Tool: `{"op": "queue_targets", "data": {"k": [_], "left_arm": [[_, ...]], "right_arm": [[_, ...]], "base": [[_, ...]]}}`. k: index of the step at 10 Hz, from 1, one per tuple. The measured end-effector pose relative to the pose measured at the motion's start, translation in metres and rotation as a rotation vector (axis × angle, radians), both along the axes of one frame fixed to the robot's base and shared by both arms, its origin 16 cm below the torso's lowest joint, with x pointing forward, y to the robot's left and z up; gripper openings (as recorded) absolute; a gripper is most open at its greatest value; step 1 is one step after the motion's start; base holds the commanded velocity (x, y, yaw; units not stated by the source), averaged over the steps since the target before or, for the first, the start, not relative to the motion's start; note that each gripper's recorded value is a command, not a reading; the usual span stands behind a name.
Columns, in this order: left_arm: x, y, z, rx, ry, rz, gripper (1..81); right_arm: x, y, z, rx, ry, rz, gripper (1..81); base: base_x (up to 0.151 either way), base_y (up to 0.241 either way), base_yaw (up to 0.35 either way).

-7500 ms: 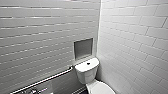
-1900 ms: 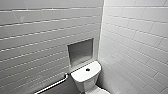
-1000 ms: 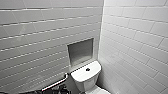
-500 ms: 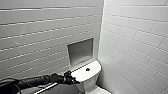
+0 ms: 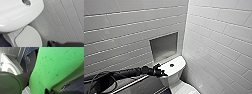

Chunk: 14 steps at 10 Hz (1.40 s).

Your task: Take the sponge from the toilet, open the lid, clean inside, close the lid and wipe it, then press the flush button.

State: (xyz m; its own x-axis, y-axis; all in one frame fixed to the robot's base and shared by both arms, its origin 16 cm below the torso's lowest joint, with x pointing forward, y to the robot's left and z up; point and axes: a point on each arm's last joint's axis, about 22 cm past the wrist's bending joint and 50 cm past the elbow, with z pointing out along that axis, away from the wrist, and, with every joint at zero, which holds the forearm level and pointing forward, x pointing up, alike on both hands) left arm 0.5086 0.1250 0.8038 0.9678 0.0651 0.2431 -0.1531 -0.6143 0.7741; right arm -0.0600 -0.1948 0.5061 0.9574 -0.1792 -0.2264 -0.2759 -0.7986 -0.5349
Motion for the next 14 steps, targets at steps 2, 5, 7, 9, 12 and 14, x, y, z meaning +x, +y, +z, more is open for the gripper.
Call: {"op": "queue_targets", "data": {"k": [2, 5, 7, 9, 12, 14], "left_arm": [[0.024, -0.009, -0.014, 0.001, 0.028, 0.018, 1.0], [0.052, -0.011, -0.049, 0.017, 0.077, 0.053, 1.0], [0.072, -0.029, -0.055, 0.011, 0.086, 0.059, 1.0], [0.089, -0.03, -0.059, 0.025, 0.077, 0.078, 1.0], [0.106, -0.043, -0.065, 0.039, 0.071, 0.098, 1.0], [0.134, -0.051, -0.047, 0.046, 0.028, 0.105, 1.0]], "right_arm": [[-0.01, 0.002, 0.0, 0.003, 0.037, -0.003, 1.0], [-0.03, 0.002, 0.0, 0.003, 0.101, -0.005, 1.0], [-0.036, 0.002, -0.001, 0.001, 0.125, -0.009, 1.0], [-0.035, 0.003, -0.002, 0.0, 0.127, -0.013, 1.0], [-0.034, 0.003, -0.002, -0.001, 0.125, -0.015, 1.0], [-0.034, 0.003, -0.002, -0.002, 0.13, -0.021, 1.0]], "base": [[0.0, 0.0, 0.0], [0.0, 0.0, 0.0], [0.0, 0.0, 0.0], [0.0, 0.0, 0.0], [0.0, 0.0, 0.0], [0.0, 0.0, 0.0]]}}
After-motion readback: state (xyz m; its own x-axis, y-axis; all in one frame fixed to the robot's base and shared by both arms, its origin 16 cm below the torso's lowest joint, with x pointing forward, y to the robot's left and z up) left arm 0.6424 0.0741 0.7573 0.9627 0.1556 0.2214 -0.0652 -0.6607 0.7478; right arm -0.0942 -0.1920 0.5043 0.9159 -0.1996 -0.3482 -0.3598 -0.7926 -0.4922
